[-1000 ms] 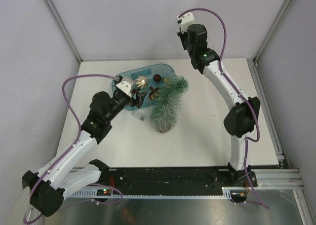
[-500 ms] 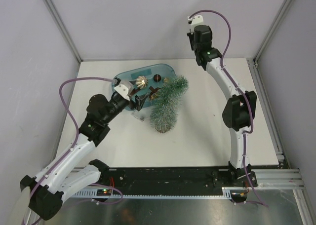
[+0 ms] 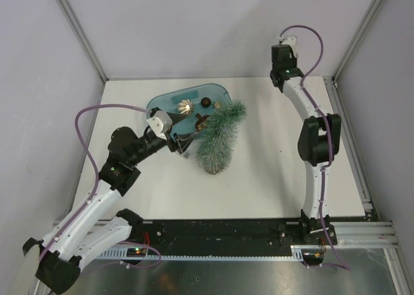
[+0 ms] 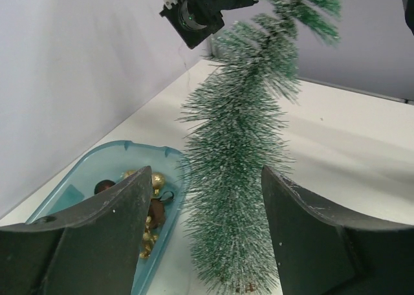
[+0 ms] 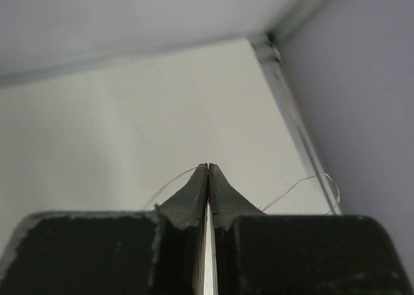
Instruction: Decorate the small christmas tree
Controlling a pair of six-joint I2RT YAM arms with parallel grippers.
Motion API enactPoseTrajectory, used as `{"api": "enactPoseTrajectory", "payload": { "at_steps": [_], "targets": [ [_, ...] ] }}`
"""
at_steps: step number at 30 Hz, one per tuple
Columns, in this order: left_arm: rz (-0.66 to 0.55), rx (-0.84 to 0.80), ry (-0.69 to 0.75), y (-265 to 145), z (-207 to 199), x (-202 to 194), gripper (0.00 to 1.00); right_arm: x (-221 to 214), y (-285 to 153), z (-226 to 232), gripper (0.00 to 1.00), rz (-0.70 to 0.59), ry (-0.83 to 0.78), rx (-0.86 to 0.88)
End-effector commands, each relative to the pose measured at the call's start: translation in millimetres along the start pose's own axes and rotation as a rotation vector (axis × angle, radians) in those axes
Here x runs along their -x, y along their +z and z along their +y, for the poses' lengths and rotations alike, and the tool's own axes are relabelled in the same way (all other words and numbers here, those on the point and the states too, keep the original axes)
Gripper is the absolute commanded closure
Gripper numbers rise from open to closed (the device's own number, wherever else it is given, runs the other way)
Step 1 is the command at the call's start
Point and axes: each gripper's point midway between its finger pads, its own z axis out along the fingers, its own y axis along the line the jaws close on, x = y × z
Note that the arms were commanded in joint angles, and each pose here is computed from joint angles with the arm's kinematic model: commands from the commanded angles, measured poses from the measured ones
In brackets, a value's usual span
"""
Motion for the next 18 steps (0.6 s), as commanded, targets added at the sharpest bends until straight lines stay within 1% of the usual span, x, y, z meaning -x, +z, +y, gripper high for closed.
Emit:
{"api": "enactPoseTrajectory", "payload": {
  "at_steps": [1, 3, 6, 9, 13, 15, 18],
  "targets": [
    [-0.064, -0.091, -0.013, -7.7, -18.2, 24.8, 0.27, 0.2, -33.1, -88.4, 0.95, 0.024, 0.128, -0.209],
    [-0.070, -0.098, -0.021, -9.4, -20.0, 26.6, 0.28, -14.9, -44.9, -103.5, 0.95, 0.043, 0.119, -0.231],
    [-0.078, -0.102, -0.030, -11.8, -21.0, 30.0, 0.28, -39.5, -65.7, -113.1, 0.94, 0.061, 0.118, -0.225],
    [-0.084, -0.113, -0.053, -14.7, -23.7, 32.6, 0.29, -49.7, -98.9, -122.3, 0.94, 0.066, 0.169, -0.217],
    [-0.084, -0.125, -0.082, -17.4, -26.7, 32.4, 0.31, -68.2, -142.6, -128.4, 0.94, 0.086, 0.175, -0.217],
    [-0.086, -0.131, -0.092, -18.2, -28.3, 33.5, 0.32, -77.5, -166.6, -127.7, 0.95, 0.085, 0.189, -0.191],
    [-0.094, -0.136, -0.097, -19.9, -30.1, 36.7, 0.32, -86.6, -211.3, -120.4, 0.93, 0.045, 0.197, -0.102]
  ]
}}
